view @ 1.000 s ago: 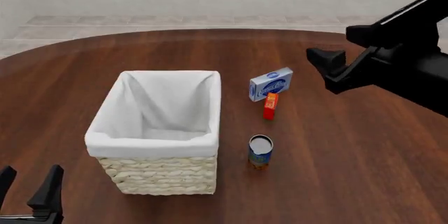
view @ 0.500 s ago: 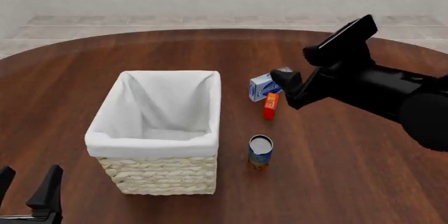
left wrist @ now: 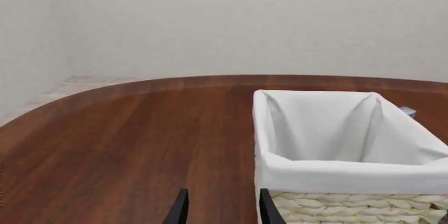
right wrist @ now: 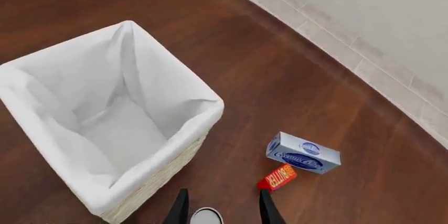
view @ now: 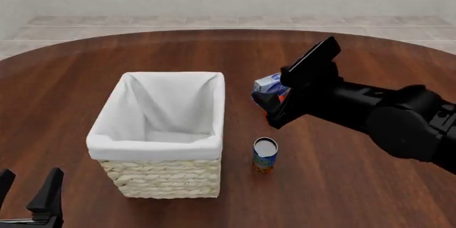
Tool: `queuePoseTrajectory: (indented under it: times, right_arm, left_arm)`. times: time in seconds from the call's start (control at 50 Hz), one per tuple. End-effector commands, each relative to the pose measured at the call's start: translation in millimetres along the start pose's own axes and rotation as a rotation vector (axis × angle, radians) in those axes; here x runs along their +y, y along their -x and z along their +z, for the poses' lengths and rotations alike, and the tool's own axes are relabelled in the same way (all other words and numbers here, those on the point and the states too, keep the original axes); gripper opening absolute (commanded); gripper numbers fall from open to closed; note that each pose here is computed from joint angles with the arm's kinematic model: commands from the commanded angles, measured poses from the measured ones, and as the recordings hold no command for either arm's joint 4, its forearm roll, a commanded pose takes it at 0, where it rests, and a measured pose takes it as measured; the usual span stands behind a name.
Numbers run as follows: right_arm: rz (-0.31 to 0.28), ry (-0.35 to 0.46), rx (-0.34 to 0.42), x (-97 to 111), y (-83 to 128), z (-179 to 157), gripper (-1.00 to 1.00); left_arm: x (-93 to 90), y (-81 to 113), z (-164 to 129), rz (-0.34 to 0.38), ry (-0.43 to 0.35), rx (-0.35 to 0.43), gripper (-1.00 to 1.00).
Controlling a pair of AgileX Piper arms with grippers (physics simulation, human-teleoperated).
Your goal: Pick up the alphabet soup and put it in the basket.
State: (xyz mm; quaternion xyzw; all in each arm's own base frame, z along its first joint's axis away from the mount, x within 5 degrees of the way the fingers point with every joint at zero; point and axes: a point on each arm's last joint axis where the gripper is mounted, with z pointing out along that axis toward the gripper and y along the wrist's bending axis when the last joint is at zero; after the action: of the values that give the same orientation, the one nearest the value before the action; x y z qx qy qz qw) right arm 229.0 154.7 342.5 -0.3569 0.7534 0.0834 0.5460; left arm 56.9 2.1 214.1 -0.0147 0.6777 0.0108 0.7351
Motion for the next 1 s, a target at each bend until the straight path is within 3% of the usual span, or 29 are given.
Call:
queuePoseTrajectory:
  times: [0.02, 0.28, 1.0]
  right_arm:
    - [0.001, 0.033, 0.022, 10.2, -6.3, 11.8, 1.0]
    - [0.012, 0.058, 0.041, 18.7, -13.5, 19.5, 1.0]
    - [0.064, 0.074, 0.139, 30.3, -57.6, 48.6, 1.0]
  left_arm:
    - [0.1, -0.1, 0.1, -0.002, 0.002, 0.001, 1.0]
    - [-0.1, -0.4, 0.7, -0.002, -0.001, 0.006, 1.0]
    - [-0.4, -0.9, 2.4, 0.008, -0.007, 0.016, 1.0]
